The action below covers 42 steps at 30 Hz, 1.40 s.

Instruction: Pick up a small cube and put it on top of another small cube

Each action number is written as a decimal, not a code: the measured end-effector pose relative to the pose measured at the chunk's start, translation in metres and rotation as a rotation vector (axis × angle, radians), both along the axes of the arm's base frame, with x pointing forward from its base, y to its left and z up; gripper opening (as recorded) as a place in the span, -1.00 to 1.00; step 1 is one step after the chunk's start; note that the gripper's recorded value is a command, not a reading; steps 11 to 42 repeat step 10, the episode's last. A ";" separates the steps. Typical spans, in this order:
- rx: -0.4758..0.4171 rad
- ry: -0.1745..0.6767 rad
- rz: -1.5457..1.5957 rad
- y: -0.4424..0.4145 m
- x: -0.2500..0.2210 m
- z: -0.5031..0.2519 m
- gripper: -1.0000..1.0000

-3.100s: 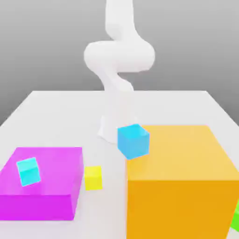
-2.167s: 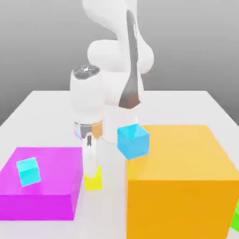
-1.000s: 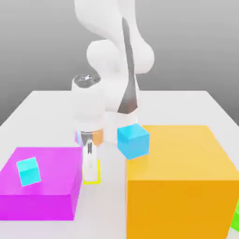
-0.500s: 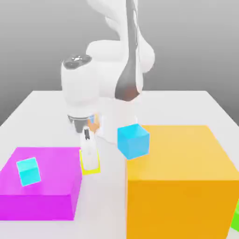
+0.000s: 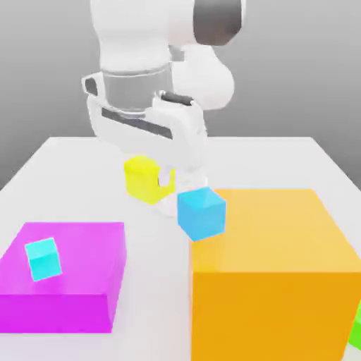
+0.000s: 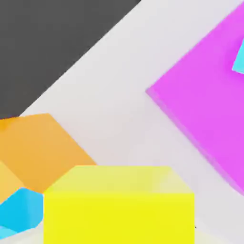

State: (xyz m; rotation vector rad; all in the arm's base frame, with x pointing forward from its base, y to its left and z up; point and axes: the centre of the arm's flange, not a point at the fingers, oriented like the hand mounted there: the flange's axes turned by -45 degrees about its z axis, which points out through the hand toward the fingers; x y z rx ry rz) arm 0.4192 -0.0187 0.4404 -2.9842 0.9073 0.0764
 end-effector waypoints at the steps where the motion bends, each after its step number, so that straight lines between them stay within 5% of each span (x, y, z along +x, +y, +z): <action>1: -0.007 -0.010 0.051 0.013 0.000 0.013 -1.00; 6: -0.026 -0.043 0.139 0.049 0.002 -0.024 -1.00; 7: -0.026 -0.044 0.140 0.049 0.002 -0.033 1.00; 42: -0.026 -0.044 0.140 0.049 0.002 -0.033 1.00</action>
